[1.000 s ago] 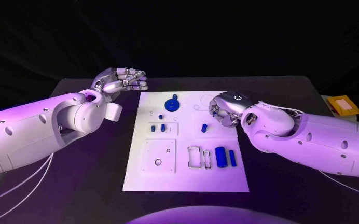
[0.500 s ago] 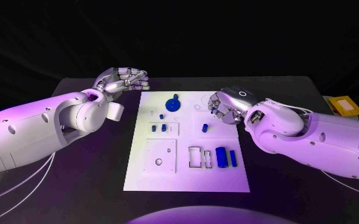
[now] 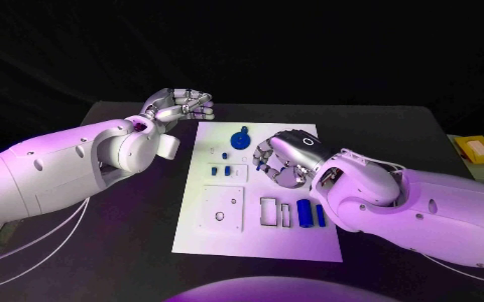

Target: Assemble the parts on the task board

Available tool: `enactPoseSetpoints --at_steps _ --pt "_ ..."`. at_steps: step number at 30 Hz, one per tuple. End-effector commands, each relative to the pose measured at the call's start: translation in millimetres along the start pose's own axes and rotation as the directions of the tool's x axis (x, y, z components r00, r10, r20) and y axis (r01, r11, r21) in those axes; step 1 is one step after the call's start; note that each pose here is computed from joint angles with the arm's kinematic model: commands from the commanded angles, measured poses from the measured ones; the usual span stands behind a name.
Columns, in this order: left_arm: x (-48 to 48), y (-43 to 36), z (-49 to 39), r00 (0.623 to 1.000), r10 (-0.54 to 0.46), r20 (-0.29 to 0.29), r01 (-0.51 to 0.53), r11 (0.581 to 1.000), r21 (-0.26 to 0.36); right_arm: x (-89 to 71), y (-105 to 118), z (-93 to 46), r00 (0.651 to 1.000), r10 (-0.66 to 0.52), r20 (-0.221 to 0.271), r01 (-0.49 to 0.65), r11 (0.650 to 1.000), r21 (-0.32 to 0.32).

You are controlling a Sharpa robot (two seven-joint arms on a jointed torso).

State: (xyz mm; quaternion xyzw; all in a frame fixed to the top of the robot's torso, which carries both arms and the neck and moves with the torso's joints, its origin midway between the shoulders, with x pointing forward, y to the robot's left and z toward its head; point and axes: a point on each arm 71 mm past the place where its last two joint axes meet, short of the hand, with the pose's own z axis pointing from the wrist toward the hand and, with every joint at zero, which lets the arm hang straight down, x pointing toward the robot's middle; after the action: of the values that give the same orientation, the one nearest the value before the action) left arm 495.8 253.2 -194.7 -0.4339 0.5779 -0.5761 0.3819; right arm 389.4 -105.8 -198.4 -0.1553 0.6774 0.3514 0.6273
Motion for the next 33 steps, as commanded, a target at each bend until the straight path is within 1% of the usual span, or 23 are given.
enactPoseSetpoints --at_steps 1,11,15,20,25,33 --pt "5.0 -0.5 2.2 1.0 -0.004 -0.023 0.005 1.0 0.01 8.7 11 1.4 1.0 0.022 -0.007 -0.022 0.999 -0.044" --pt "11.0 0.3 5.9 1.0 -0.006 -0.029 0.007 1.0 0.012 41.6 33 4.1 0.996 0.07 -0.062 -0.075 0.994 -0.085" --pt "13.0 0.5 6.8 0.999 -0.008 -0.033 0.008 1.0 0.012 49.9 36 6.0 0.994 0.073 -0.077 -0.08 0.993 -0.086" --pt "15.2 0.7 7.7 0.999 -0.01 -0.039 0.011 1.0 0.012 61.3 35 9.8 0.994 0.067 -0.091 -0.074 0.995 -0.072" --pt "16.8 0.8 8.0 0.999 -0.013 -0.046 0.013 1.0 0.01 69.7 35 12.0 0.993 0.063 -0.099 -0.069 0.996 -0.06" --pt "16.5 0.7 7.9 0.999 -0.013 -0.046 0.013 1.0 0.009 74.9 37 12.9 0.991 0.061 -0.116 -0.068 0.996 -0.061"
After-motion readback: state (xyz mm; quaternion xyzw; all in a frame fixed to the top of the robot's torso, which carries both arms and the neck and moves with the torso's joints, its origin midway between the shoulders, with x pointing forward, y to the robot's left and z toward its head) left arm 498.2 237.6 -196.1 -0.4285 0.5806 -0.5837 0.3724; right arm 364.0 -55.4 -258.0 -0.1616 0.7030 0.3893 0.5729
